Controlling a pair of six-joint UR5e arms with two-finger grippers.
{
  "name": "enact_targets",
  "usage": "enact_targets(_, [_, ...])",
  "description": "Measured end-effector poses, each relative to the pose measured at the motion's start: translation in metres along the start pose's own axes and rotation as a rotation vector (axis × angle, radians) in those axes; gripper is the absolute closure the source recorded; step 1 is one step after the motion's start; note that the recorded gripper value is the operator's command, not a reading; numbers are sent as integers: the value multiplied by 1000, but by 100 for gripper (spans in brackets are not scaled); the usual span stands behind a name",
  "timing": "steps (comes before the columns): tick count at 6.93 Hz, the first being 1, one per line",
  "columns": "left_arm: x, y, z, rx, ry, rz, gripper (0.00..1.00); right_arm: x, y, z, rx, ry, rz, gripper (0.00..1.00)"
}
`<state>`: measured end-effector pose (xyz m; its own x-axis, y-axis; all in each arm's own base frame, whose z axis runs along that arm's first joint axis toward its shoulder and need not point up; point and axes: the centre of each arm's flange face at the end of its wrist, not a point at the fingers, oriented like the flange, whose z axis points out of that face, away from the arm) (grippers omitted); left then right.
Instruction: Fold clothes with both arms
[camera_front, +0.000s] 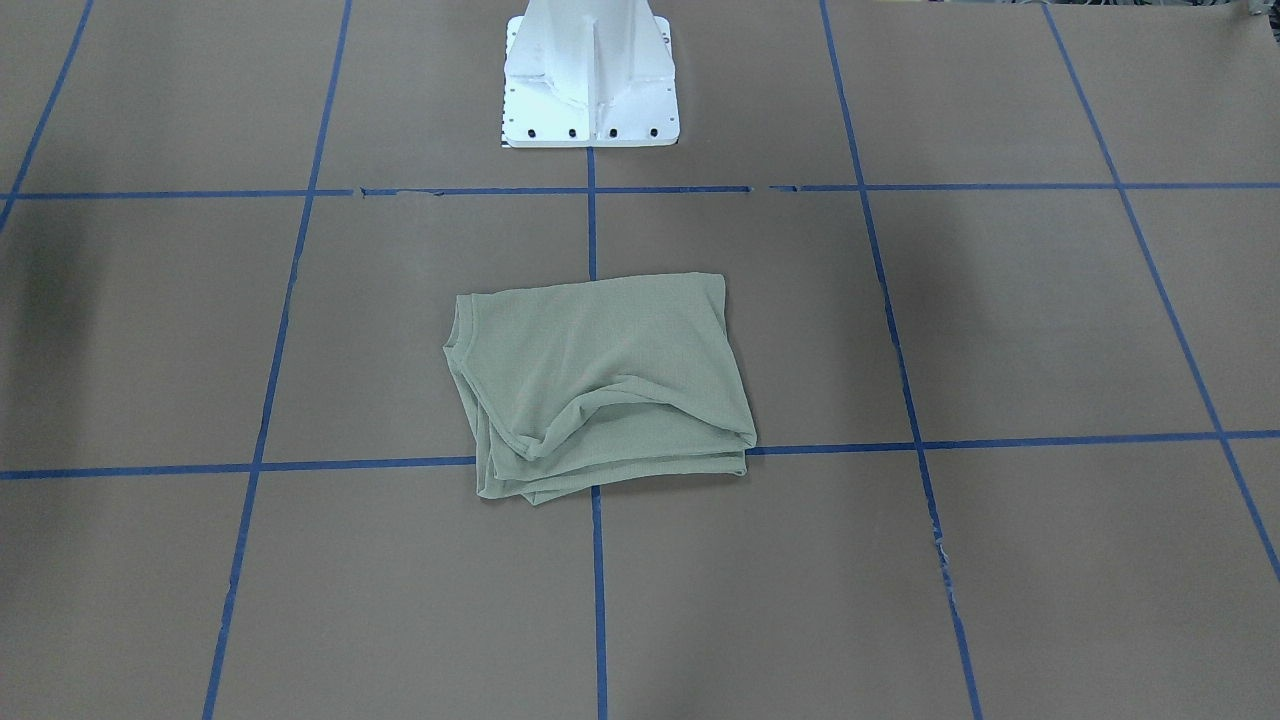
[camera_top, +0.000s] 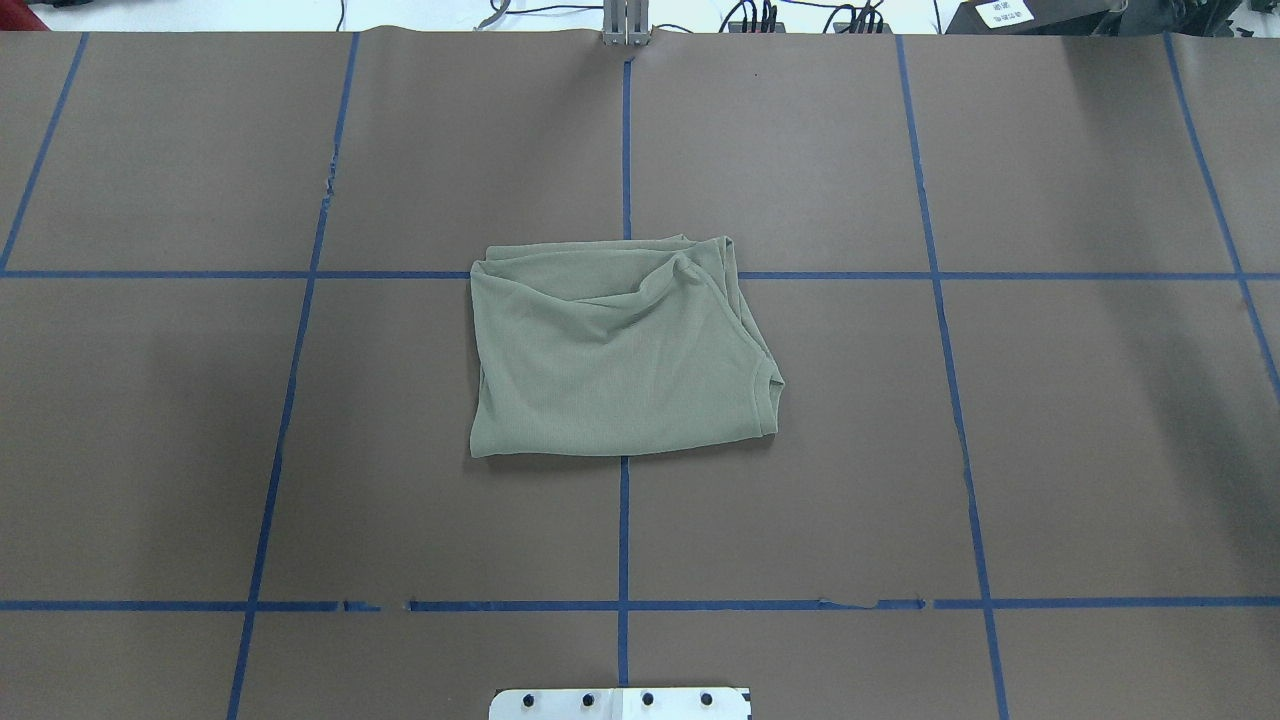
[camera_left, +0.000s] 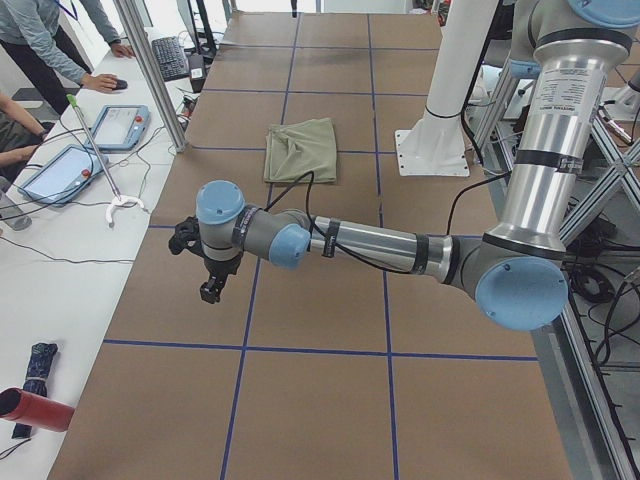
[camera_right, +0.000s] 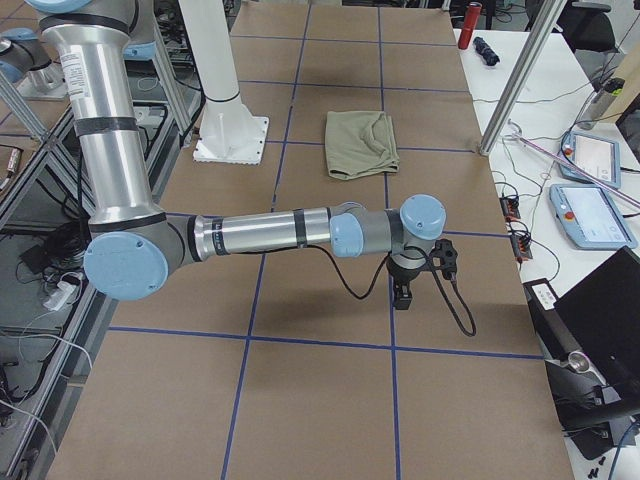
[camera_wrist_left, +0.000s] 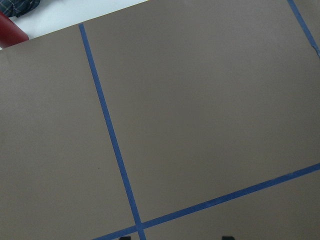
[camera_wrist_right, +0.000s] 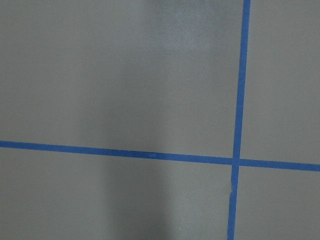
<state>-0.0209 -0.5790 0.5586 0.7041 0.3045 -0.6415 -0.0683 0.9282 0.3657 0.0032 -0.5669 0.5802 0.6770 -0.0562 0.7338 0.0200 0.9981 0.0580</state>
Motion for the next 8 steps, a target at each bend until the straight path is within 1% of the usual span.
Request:
enact_targets(4, [3, 2, -2, 6, 0, 4, 0, -5, 0, 0, 0, 2, -13, 0])
enact_targets(8, [4, 0, -3, 10, 0, 9, 0, -3, -1, 2, -9, 6, 0, 0])
